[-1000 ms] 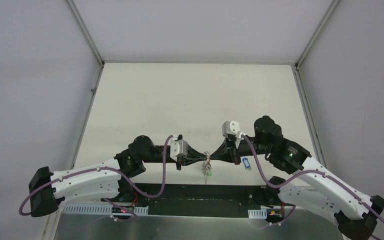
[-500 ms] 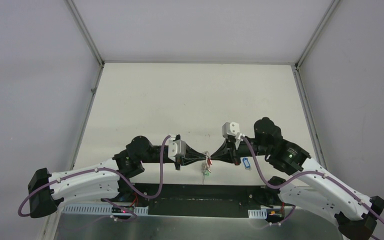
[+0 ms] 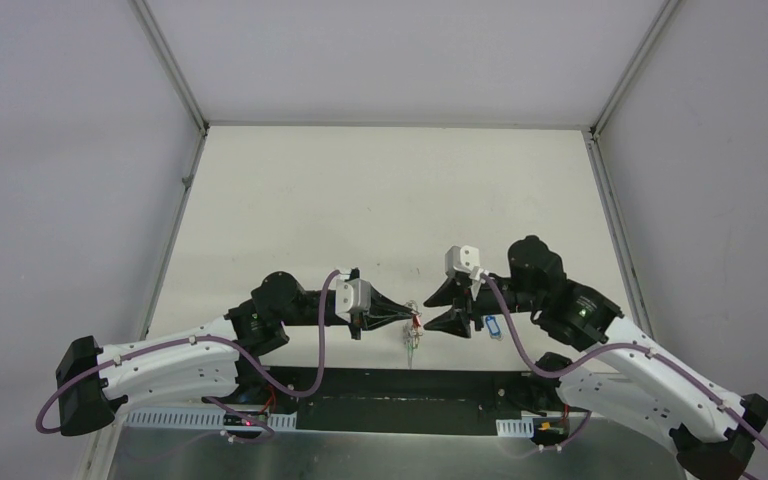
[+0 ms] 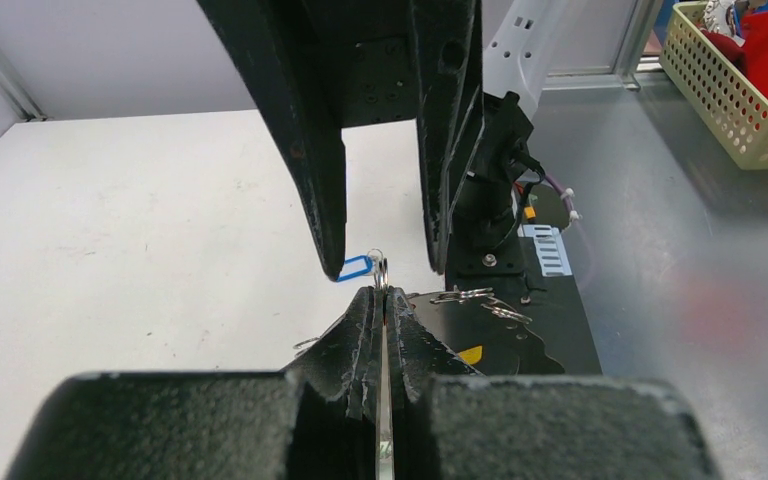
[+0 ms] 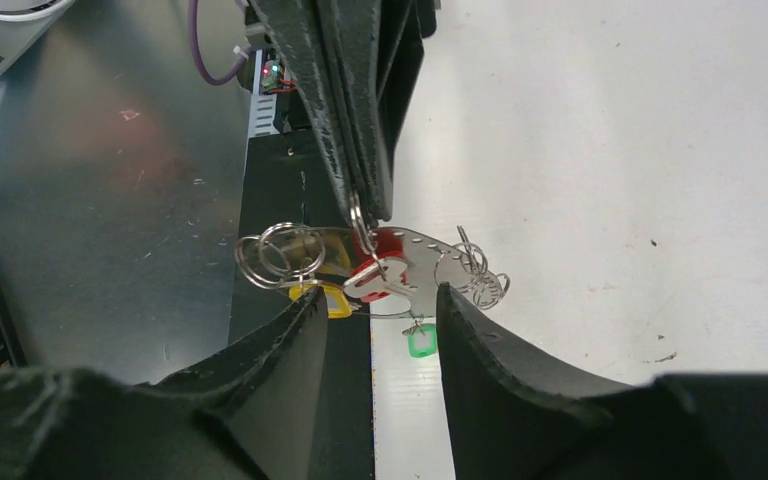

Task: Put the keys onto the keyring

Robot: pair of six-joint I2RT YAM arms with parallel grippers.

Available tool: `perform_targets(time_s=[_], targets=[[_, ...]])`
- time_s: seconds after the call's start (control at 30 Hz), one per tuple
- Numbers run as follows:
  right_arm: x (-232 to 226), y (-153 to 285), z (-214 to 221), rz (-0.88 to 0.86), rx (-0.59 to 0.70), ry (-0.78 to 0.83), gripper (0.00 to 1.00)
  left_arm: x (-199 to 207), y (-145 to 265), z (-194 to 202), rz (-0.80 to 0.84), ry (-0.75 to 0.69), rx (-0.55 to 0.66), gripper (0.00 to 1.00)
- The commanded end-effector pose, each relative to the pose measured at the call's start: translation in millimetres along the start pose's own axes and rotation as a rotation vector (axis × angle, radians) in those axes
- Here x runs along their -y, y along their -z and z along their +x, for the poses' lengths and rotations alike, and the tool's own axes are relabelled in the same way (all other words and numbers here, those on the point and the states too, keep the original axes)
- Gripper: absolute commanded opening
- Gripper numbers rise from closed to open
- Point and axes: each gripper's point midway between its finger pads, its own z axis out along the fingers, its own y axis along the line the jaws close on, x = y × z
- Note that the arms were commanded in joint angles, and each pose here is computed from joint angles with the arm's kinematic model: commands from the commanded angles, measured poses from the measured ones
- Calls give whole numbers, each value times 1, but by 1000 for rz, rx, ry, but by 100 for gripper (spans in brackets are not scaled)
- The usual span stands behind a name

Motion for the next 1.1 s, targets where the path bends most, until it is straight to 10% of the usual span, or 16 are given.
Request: perform_targets(time_s=[0.0, 0.4, 0.77, 1.07], targets=[[-10, 9, -37, -32, 125, 87, 47, -1, -3, -30, -8, -38, 97, 0], [-6, -4, -49, -72, 158, 89, 45, -1, -4, -31, -5, -33, 94, 0], [-9, -7, -48, -93, 158, 54, 0, -1, -3, -27, -7, -27, 72, 0], [-8, -6, -37, -92, 79, 41, 0, -7, 4, -20, -53, -29, -6, 16]])
